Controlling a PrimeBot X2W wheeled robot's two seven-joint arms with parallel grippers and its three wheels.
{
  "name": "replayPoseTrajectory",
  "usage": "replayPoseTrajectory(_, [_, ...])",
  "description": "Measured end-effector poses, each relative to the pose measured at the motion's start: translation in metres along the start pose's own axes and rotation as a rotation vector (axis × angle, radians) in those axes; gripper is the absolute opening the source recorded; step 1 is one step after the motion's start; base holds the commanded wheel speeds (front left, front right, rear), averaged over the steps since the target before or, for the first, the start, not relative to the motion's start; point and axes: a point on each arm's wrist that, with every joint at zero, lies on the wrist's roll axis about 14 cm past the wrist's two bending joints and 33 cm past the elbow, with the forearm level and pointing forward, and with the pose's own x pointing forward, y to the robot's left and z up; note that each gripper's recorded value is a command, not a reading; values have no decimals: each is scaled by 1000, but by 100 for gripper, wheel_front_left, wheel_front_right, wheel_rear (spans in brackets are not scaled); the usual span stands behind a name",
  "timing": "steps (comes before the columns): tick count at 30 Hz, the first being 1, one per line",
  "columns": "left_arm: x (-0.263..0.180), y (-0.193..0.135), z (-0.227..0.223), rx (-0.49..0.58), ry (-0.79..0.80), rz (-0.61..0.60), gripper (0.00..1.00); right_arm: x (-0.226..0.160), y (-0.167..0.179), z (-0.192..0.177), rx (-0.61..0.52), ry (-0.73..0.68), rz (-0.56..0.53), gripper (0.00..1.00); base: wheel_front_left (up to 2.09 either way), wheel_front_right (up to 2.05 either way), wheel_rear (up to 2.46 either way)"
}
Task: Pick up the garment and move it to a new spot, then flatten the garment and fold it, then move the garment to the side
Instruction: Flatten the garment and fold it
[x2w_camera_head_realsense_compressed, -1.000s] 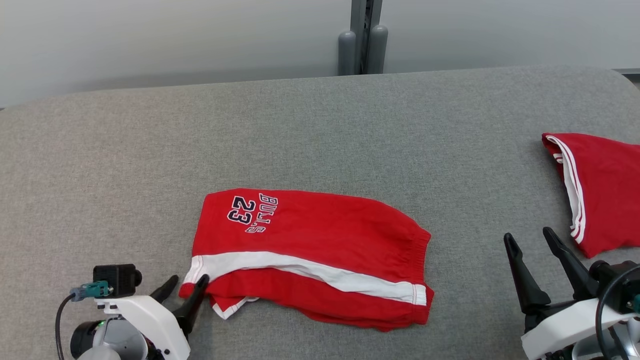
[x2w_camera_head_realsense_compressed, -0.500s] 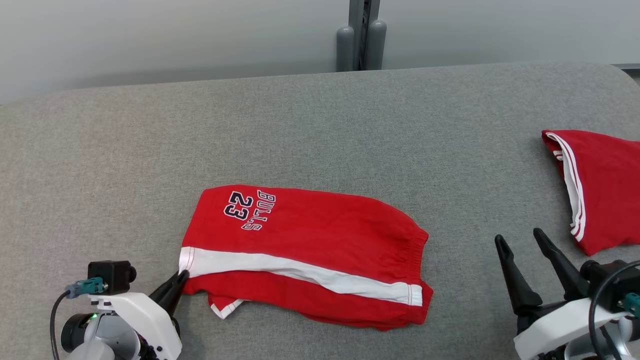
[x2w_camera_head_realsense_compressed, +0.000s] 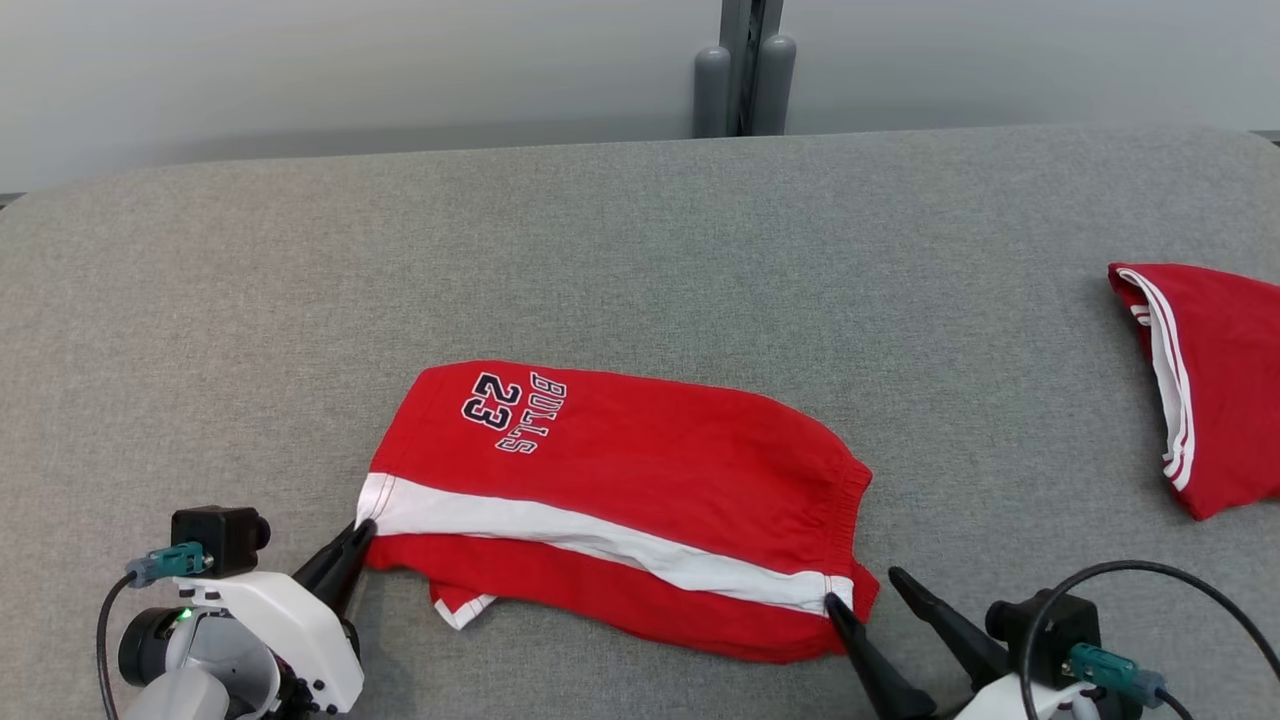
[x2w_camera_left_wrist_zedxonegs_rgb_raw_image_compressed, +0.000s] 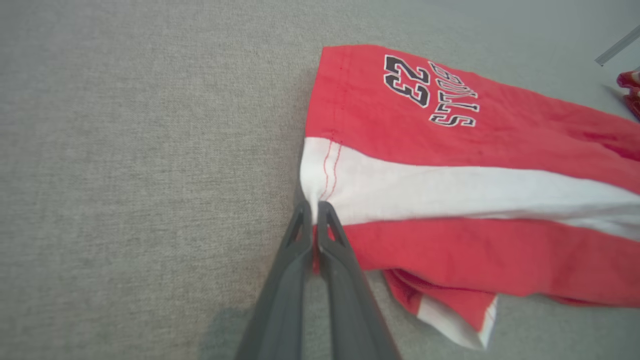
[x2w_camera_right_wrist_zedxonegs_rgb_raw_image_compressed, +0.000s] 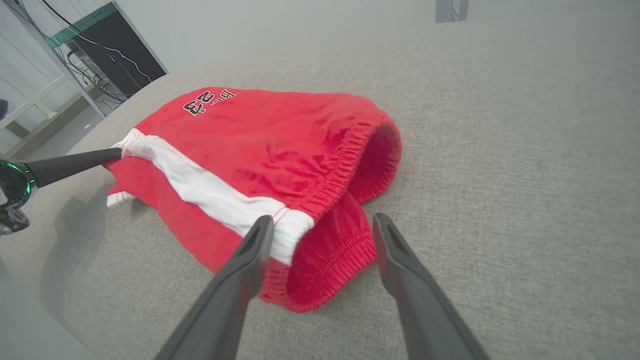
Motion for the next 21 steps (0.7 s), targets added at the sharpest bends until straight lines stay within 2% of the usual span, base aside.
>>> replayPoseTrajectory(9, [0,2,2,1,-10,9,0,7,25,-18,50,56,84,100,0,0,0])
replayPoseTrajectory(10, [0,2,3,0,-13,9,0,9,25,-18,53,53,88,57,0,0,0])
replayPoseTrajectory(11, [0,3,4,1,-22,10,0,11,26,-15,54,42,94,34,0,0,0])
replayPoseTrajectory(12, [0,2,6,5,-32,9,0,12,27,-12,52,29,98,0,0,0,0])
replayPoseTrajectory(16, [-2,0,19,16,-92,9,0,15,25,0,37,-13,104,0,0,0,0])
replayPoseTrajectory(21, [-9,-12,54,69,-223,-17,0,19,18,44,-30,-152,110,0,0,0,0])
